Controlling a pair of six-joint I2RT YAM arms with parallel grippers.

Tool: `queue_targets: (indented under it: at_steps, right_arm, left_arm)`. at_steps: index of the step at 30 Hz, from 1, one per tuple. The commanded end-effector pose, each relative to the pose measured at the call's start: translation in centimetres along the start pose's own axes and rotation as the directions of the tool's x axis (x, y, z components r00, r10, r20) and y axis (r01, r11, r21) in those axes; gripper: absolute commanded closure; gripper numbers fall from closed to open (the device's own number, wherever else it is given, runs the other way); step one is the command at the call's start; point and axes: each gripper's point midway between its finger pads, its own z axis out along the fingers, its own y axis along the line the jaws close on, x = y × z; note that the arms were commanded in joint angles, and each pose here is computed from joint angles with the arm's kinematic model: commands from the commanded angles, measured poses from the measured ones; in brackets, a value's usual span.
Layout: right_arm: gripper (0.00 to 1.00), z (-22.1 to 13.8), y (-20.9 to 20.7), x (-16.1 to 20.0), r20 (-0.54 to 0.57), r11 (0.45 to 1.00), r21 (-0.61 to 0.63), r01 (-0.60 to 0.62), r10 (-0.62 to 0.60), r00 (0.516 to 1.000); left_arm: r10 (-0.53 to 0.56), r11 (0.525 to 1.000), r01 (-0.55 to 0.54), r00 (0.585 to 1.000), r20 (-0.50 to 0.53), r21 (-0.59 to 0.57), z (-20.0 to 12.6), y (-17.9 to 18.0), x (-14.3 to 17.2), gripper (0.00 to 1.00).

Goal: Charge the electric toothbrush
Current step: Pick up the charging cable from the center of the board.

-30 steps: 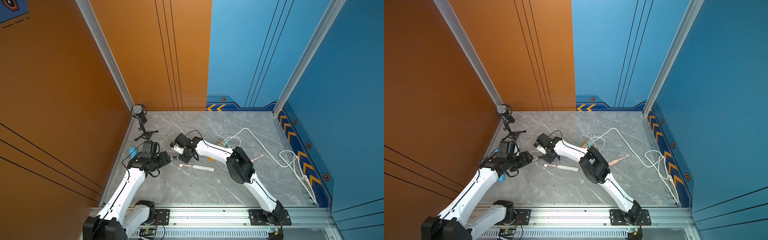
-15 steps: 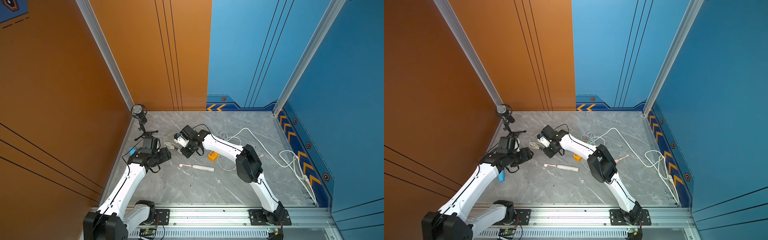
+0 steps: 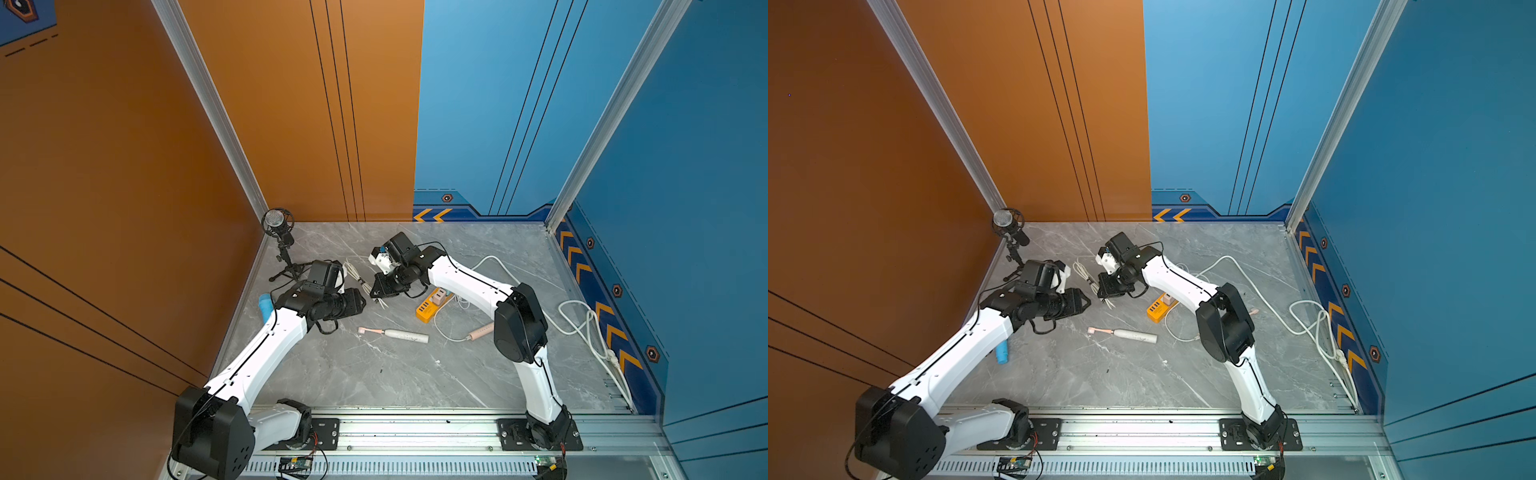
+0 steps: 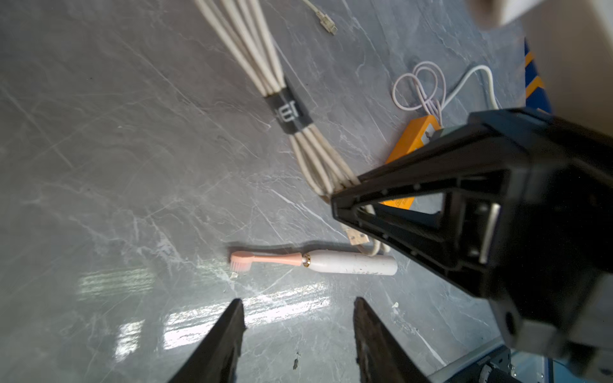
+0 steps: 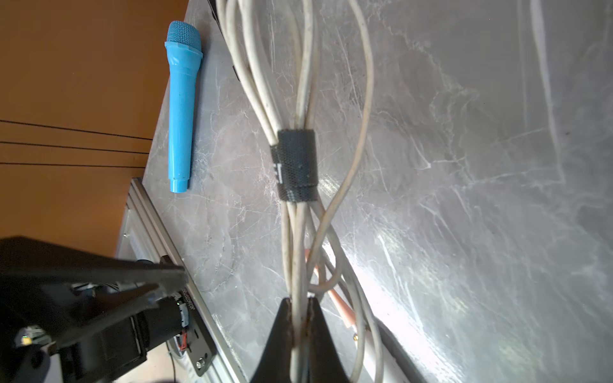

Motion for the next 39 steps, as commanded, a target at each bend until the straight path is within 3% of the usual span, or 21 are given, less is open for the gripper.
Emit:
queue_targets:
  at_steps: [1, 5, 7, 12, 19, 23, 34, 39]
  right_arm:
    - [0.93, -1.9, 1.9, -1.4, 0.05, 0.987, -0.101, -0.128, 0.133, 0.99]
    - [0.92, -2.4, 2.6, -2.1, 0.083, 0.974, -0.161, -0.157, 0.171, 0.982]
    - [0.92, -3.4, 3.1, -2.0, 0.101, 0.971, -0.173, -0.165, 0.185, 0.978]
    - [0.91, -3.9, 3.7, -1.7, 0.125, 0.968, -0.222, -0.117, 0.147, 0.981]
    - [0.91, -4.0, 4.6, -0.8, 0.117, 0.962, -0.263, -0.067, 0.101, 0.988]
    - [0.9, -4.1, 4.9, -0.4, 0.11, 0.957, -0.286, -0.047, 0.082, 0.991]
    - [0.9, -4.1, 5.0, 0.6, 0.089, 0.955, -0.295, 0.018, 0.009, 0.996]
    - [0.88, -3.5, 4.3, 1.1, 0.064, 0.961, -0.274, 0.04, -0.023, 0.998]
  left_arm:
    - [0.04, 0.997, -0.038, 0.999, -0.026, 0.063, 0.0, -1.3, 0.4, 0.48]
    - [0.017, 0.996, -0.015, 1.0, -0.025, 0.087, 0.3, -1.6, 0.4, 0.59]
    - [-0.027, 0.996, 0.028, 0.999, -0.022, 0.08, 0.4, -1.2, -0.2, 0.59]
    - [-0.185, 0.969, 0.179, 0.982, 0.022, 0.169, 0.4, -1.2, -3.4, 0.6]
    - [-0.189, 0.962, 0.167, 0.978, 0.085, 0.217, 0.5, -2.9, -7.8, 0.53]
    - [-0.207, 0.968, 0.183, 0.969, 0.137, 0.171, 0.8, -2.1, -9.2, 0.49]
    - [-0.278, 0.96, 0.27, 0.949, 0.147, 0.07, 3.1, 0.6, -9.9, 0.44]
    - [-0.277, 0.96, 0.271, 0.953, 0.124, 0.068, 4.1, 0.2, -9.8, 0.57]
